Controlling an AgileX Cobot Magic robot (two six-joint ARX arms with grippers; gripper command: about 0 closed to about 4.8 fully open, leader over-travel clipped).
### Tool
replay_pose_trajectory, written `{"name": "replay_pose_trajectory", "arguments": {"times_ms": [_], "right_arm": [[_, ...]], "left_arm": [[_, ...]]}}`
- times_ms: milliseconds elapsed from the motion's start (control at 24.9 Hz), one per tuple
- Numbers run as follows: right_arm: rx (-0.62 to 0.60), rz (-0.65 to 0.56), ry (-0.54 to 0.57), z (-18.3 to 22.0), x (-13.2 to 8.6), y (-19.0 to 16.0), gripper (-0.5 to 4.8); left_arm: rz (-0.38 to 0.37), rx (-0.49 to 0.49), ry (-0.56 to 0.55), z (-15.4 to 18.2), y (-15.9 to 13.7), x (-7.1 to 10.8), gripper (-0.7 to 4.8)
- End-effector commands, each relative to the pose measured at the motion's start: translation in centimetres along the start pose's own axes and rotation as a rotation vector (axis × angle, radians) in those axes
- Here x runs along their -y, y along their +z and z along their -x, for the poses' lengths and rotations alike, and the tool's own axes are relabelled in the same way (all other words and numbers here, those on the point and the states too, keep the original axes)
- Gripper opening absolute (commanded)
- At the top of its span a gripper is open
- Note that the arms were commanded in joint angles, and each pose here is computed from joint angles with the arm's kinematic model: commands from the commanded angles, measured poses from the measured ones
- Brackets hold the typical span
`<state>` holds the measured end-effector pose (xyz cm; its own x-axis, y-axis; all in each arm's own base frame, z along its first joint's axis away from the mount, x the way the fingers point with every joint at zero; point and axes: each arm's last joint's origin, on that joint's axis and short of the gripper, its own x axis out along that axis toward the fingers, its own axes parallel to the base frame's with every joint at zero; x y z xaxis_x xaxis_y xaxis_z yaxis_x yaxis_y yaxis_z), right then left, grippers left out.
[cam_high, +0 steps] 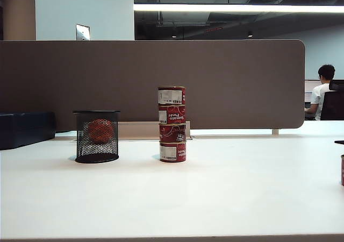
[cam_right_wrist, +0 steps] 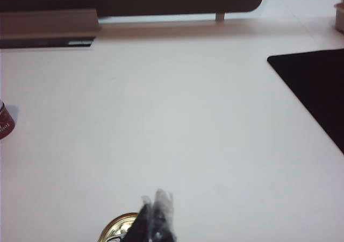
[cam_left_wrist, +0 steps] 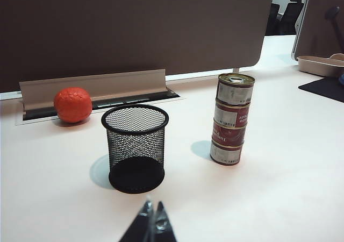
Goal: Take a can of tomato sauce from the stacked ones and place it on the table.
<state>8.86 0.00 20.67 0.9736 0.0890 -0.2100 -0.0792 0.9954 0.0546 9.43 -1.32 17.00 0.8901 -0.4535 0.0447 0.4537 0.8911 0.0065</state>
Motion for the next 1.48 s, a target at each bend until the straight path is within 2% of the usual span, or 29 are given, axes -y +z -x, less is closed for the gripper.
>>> {"name": "replay_pose_trajectory", "arguments": {"times_ms": [40,241,401,923,1164,1485], "right_arm": [[0.064,0.006,0.003,0.4,-0.1,-0.5,-0.07],[0.057,0.001,0.003,0.0,0.1,-2.2,-0.07],[0.029,-0.001,0.001,-0.5,0.1,-3.1,-0.07],[0.092,0.019,0.005,-1.3,0.3,-4.0,-0.07],[0.137,0.078,0.000,-1.5,0.3,-4.0,-0.07],[0.144,0.081,-0.001,-1.8,0.4,-4.5,-0.07]], "left_arm": [[-0.008,0.014,-0.003,0.0,0.2,0.0,-0.06],[-0.009,0.014,0.014,0.0,0.2,0.0,-0.06],[-0.012,0.016,0.080,0.0,0.3,-0.2,-0.06],[-0.009,0.021,0.406,0.3,0.3,-1.1,-0.06],[-0.009,0.021,0.431,0.3,0.3,-1.2,-0.06],[-0.003,0.001,0.430,0.3,0.1,-1.2,-0.05]]}}
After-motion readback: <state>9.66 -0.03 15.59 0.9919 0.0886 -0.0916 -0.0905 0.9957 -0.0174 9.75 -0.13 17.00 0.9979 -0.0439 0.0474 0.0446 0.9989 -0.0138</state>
